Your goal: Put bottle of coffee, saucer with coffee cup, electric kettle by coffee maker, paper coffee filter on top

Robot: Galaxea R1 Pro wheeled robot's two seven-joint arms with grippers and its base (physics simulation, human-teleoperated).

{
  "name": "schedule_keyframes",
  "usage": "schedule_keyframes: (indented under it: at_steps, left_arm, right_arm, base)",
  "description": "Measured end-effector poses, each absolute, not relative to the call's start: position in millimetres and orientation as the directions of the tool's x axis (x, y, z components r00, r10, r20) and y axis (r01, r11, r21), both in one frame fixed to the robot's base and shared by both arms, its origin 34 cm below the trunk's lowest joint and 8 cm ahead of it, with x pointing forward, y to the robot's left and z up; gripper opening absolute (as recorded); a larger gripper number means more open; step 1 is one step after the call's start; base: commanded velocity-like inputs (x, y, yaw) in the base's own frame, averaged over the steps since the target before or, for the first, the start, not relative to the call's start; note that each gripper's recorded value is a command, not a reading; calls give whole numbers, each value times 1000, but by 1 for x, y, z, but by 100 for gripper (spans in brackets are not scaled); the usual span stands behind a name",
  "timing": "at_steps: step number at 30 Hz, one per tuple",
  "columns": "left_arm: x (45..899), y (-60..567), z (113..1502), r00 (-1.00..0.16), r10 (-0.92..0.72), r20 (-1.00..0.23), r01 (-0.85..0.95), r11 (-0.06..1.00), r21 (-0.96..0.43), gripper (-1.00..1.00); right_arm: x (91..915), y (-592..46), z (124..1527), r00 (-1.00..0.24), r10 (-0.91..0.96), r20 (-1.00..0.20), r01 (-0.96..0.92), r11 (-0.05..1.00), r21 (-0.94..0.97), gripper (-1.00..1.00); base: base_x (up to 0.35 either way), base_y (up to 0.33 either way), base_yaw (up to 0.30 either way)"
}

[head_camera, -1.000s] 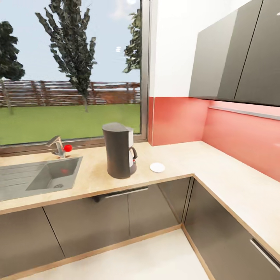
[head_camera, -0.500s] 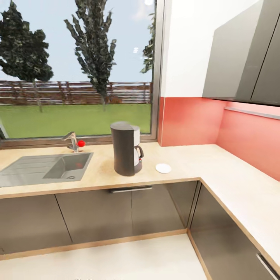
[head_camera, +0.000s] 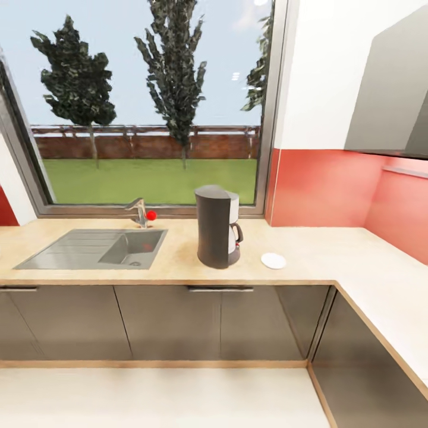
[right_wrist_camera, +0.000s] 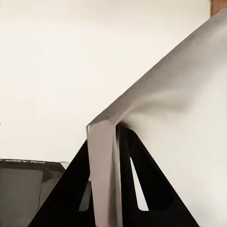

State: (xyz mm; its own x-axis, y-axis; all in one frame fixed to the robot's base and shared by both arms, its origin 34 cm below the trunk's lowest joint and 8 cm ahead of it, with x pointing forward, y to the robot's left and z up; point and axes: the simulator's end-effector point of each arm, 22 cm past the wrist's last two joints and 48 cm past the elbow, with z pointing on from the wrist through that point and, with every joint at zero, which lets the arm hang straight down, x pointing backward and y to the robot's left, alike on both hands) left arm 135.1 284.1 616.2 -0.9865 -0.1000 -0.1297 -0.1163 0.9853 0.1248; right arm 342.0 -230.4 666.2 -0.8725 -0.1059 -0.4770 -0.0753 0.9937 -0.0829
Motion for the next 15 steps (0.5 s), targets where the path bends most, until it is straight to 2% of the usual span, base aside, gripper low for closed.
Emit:
schedule_keyframes:
  at_steps: [8,15]
  left_arm:
    - [133,287,616,-988,-101,-120,-117,984,134,100]
    - [132,285,616,-989,-92,-113,-107,986,130,100]
  right_arm:
    - [345,-230,668,-869,-104,-484,-73,994,-82,-100]
    - [345,-234,668,-869,-111,-483,-79,993,-87,-100]
  base:
    - [0,0,263]
    - [0,0,29]
